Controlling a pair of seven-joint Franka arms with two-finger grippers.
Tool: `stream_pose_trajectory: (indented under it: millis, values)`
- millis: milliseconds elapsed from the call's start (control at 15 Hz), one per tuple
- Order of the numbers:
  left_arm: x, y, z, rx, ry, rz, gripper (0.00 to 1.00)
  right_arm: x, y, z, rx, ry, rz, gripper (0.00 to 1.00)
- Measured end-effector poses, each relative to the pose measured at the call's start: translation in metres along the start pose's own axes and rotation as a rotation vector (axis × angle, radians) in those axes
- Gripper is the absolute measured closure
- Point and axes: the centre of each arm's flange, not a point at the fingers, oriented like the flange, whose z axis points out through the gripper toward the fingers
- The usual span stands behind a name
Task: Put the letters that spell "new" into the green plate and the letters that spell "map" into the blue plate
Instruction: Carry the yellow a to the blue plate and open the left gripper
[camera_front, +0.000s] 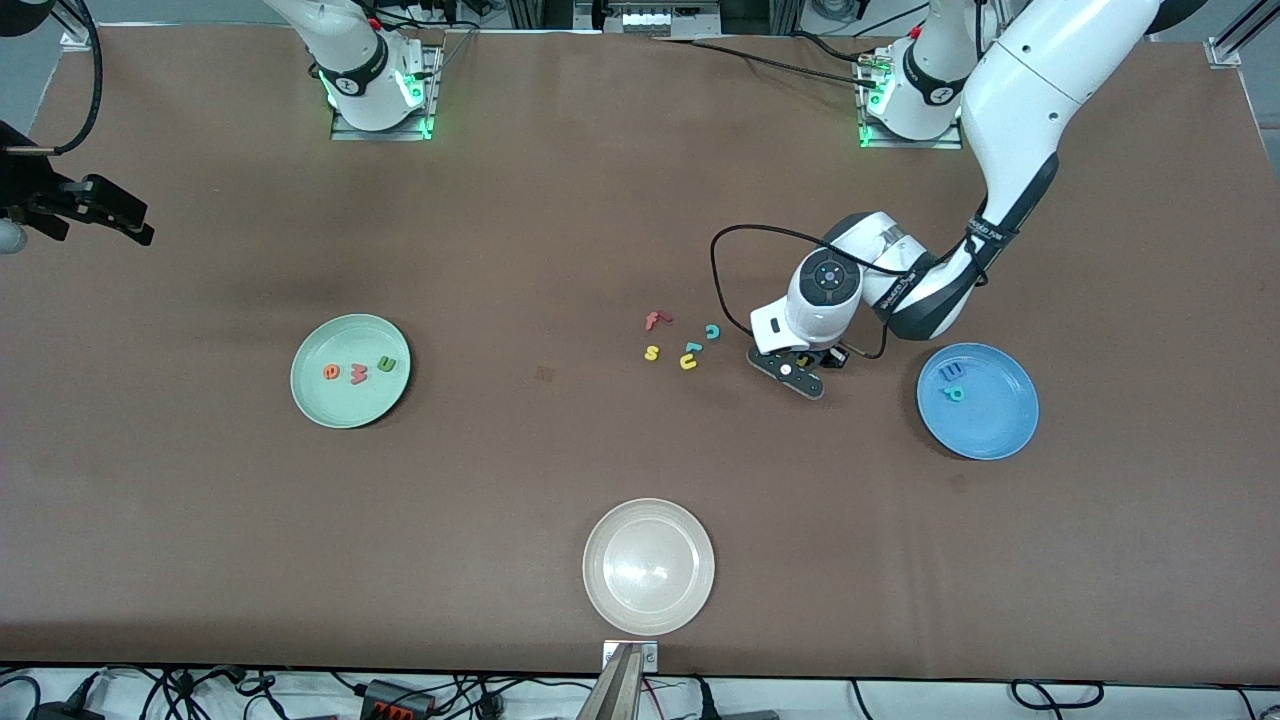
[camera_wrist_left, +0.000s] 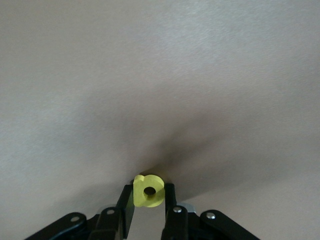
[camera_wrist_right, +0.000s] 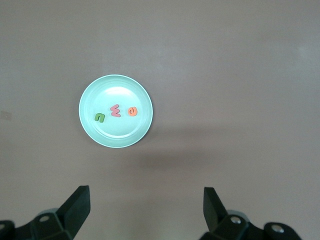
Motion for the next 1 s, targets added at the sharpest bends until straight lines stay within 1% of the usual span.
stream_pose_trajectory:
  millis: [133,333,466,665,732,865,932,998]
  values:
    - [0.001,-0.014,-0.017,0.042,-0.031,-0.019,0.71,0.0,0.0,0.0,0.0,0.0,0.0,0.0]
    - [-0.003,-0.044,-0.063,0.132,-0.094,-0.037,0.71,0.0,0.0,0.001,0.0,-0.001,0.0,0.0]
    - [-0.012,-0.083,-0.083,0.157,-0.118,-0.027,0.71,0.001,-0.001,0.002,0.0,-0.003,-0.001,0.0]
    - [-0.036,-0.169,-0.08,0.126,-0.146,-0.018,0.71,0.001,-0.002,0.003,0.0,-0.006,-0.005,0.0]
    - [-0.045,-0.191,-0.075,0.113,-0.154,-0.028,0.71,0.001,-0.003,0.004,0.0,-0.008,-0.006,0.0]
    - [-0.055,-0.215,-0.063,0.09,-0.171,-0.051,0.71,0.002,-0.004,0.006,0.0,-0.012,-0.009,0.0]
    - [-0.057,-0.22,-0.055,0.077,-0.18,-0.059,0.66,0.002,-0.005,0.007,0.0,-0.014,-0.011,0.0]
    - [-0.059,-0.222,-0.049,0.068,-0.187,-0.063,0.56,0.002,-0.006,0.008,0.0,-0.015,-0.012,0.0]
